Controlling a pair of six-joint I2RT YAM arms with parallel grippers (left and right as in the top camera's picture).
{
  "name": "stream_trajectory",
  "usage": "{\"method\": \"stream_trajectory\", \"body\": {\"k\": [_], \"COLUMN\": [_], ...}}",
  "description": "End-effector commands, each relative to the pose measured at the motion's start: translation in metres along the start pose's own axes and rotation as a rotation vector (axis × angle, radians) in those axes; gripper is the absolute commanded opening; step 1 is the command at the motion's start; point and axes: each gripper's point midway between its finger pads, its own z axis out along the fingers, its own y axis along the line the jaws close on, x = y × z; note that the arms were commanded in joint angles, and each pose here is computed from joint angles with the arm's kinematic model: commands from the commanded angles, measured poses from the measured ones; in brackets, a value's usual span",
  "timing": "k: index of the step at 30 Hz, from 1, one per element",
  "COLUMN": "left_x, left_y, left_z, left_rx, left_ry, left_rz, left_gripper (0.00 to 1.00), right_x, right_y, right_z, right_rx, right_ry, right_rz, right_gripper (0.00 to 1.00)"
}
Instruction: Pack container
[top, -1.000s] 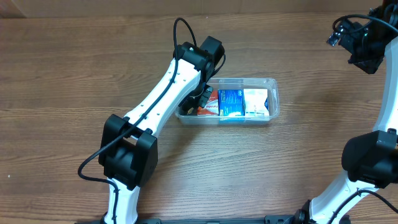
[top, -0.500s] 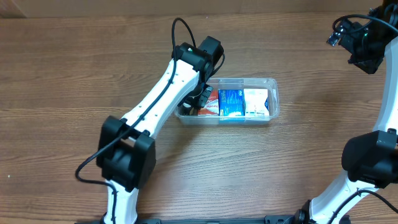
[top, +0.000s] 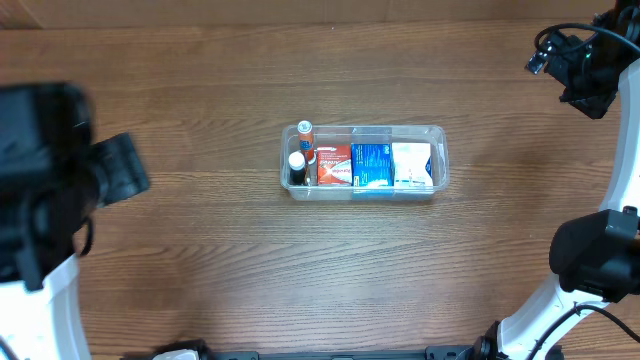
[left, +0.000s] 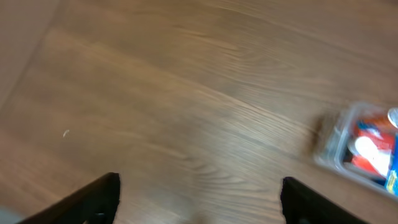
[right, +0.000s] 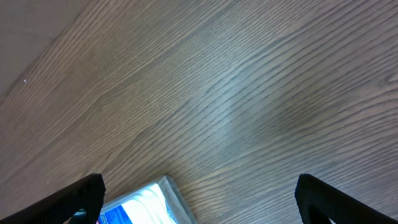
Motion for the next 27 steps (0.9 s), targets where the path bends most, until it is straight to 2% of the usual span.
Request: {"method": "stream_trajectory", "body": {"k": [1,19,22,27], "left_x": [0.004,0.002,0.002,0.001], "left_y": [0.031,0.027,0.026,0.026], "left_z": [-0.013,0.013,0.018,0.023], "left_rx": [-0.036,-0.038,-0.04,-0.043], "left_ry": [-0.025,0.073,0.086,0.102], "left_rz": [-0.115,-0.111,-0.11,-0.108], "left_gripper": [1.0,1.0,1.0,1.0], "right_x": [-0.006,-0.004,-0.002,0.029], "right_y": [0.006,0.006,0.015,0.069], "right_z": [-0.02,-0.018,-0.038,-0.107], "right_rx": [-0.018,-0.017,-0.037,-0.148], "right_ry": [-0.054,-0.047,-0.087,-0.201], "right_rz": [-0.011,-0.012,-0.031,-0.161], "right_gripper": [1.0,1.0,1.0,1.0]}}
